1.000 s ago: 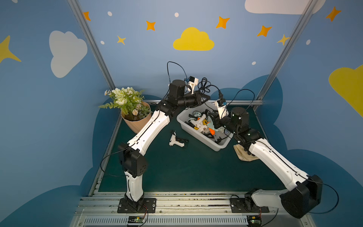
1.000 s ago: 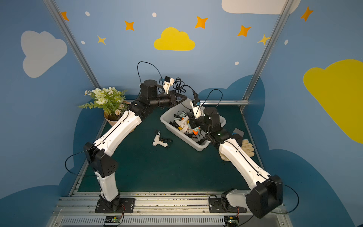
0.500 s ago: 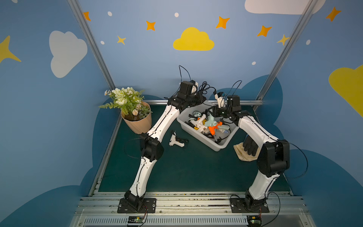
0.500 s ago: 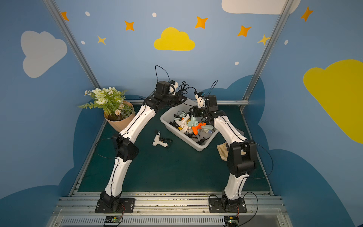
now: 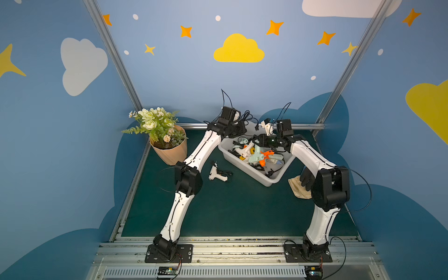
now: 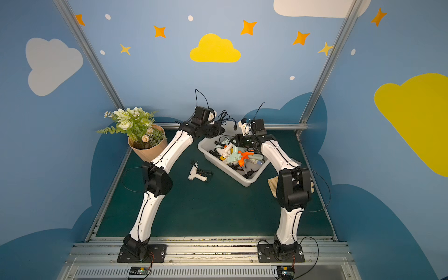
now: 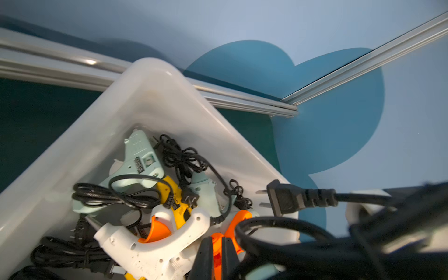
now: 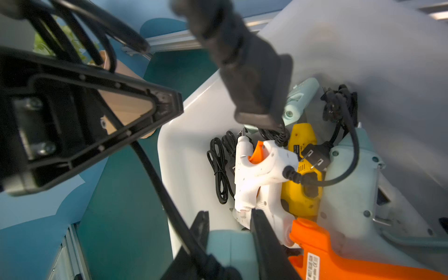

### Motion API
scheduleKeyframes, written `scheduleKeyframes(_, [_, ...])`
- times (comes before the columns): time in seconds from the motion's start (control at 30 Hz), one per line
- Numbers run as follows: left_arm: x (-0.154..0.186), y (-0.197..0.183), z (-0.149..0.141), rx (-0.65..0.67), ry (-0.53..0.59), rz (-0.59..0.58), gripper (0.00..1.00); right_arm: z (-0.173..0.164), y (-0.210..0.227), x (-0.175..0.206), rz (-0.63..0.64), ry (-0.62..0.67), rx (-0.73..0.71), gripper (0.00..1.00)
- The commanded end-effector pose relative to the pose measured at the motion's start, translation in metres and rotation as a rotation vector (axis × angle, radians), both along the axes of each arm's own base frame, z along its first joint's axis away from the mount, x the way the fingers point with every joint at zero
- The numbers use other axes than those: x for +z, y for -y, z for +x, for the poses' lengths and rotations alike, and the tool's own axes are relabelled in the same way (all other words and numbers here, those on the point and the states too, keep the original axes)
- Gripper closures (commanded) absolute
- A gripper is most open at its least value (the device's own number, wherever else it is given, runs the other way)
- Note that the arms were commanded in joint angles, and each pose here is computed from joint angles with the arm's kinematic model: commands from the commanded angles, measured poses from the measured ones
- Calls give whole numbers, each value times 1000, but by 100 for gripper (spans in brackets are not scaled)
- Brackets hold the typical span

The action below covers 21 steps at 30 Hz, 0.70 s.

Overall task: Put the hot melt glue gun into the storage box
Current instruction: Place the hot melt adhesive gun in the storage box.

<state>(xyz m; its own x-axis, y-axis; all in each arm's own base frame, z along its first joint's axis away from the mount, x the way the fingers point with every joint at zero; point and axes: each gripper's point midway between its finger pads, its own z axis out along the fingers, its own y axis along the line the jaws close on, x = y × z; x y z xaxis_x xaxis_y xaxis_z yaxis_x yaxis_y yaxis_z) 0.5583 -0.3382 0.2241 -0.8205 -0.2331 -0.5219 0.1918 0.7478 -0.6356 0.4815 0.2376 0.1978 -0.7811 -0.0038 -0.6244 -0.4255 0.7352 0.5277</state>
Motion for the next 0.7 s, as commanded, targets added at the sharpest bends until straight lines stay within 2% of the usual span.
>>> scheduleKeyframes(0.0, [-13,-25,4,61,-13,93,97,0,4,-26,-70,-67,-23,83])
scheduleKeyframes(0.13, [-32,-26,5,52,-43,123,94,8,4,-38,-75,-107,-36,81])
scheduleKeyframes(0.23, [-43,-28,5,43,-54,161,90,8,4,-38,-86,-135,-38,74])
scheduleKeyframes(0.3, [-47,-30,5,35,-47,186,84,6,5,-37,-95,-137,-41,70])
scheduleKeyframes(0.37, [-49,-30,3,19,-32,215,66,2,7,-34,-111,-130,-44,66])
scheduleKeyframes(0.43, [-48,-29,0,4,-18,246,56,-1,10,-30,-123,-119,-50,64])
scheduleKeyframes(0.5, [-45,-29,-4,-7,-2,278,51,-4,12,-22,-129,-101,-55,62])
scheduleKeyframes(0.67, [-25,-25,-13,-21,50,323,47,-11,15,2,-158,-44,-60,51])
